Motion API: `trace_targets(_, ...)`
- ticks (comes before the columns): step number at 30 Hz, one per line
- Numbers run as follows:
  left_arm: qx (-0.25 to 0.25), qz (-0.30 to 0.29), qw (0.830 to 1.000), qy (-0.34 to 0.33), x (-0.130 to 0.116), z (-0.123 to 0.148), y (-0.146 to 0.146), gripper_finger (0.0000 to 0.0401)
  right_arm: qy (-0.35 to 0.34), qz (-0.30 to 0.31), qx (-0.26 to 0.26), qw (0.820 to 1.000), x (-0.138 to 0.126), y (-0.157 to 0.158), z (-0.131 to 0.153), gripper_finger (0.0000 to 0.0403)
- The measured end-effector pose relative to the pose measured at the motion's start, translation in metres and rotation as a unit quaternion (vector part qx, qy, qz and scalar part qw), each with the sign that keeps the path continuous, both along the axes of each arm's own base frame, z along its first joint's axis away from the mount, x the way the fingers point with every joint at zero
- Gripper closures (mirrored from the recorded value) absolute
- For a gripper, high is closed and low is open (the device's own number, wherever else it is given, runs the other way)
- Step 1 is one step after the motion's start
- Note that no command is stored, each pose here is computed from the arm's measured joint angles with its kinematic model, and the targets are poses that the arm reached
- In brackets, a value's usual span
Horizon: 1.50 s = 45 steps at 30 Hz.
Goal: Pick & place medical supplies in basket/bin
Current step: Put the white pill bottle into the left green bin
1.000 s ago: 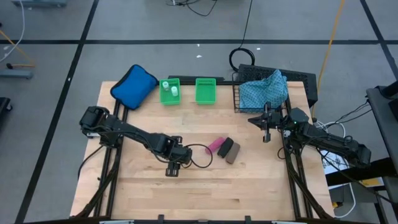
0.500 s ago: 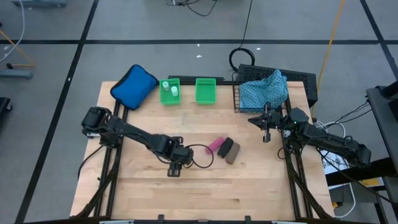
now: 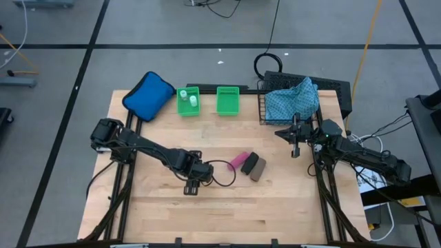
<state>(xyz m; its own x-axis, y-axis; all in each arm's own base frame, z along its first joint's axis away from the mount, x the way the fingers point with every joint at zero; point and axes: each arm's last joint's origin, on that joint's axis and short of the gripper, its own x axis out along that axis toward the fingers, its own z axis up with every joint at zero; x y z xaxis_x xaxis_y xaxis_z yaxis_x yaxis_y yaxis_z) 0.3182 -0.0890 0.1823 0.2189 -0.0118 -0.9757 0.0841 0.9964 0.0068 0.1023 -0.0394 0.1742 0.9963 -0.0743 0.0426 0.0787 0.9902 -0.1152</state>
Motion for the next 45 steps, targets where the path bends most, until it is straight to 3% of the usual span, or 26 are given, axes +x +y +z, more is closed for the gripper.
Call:
trace_targets(12,-0.003,0.003,1.0,-0.016,0.007,0.012,-0.002,0.0171,0.0,0.0,0.0,1.0,0.0,0.0,0.0,0.0398)
trace_targets(45,-0.015,0.019,1.0,0.002,0.004,0.011,-0.001,0.0171,0.0,0.0,0.0,1.0,0.0,0.0,0.0,0.0399)
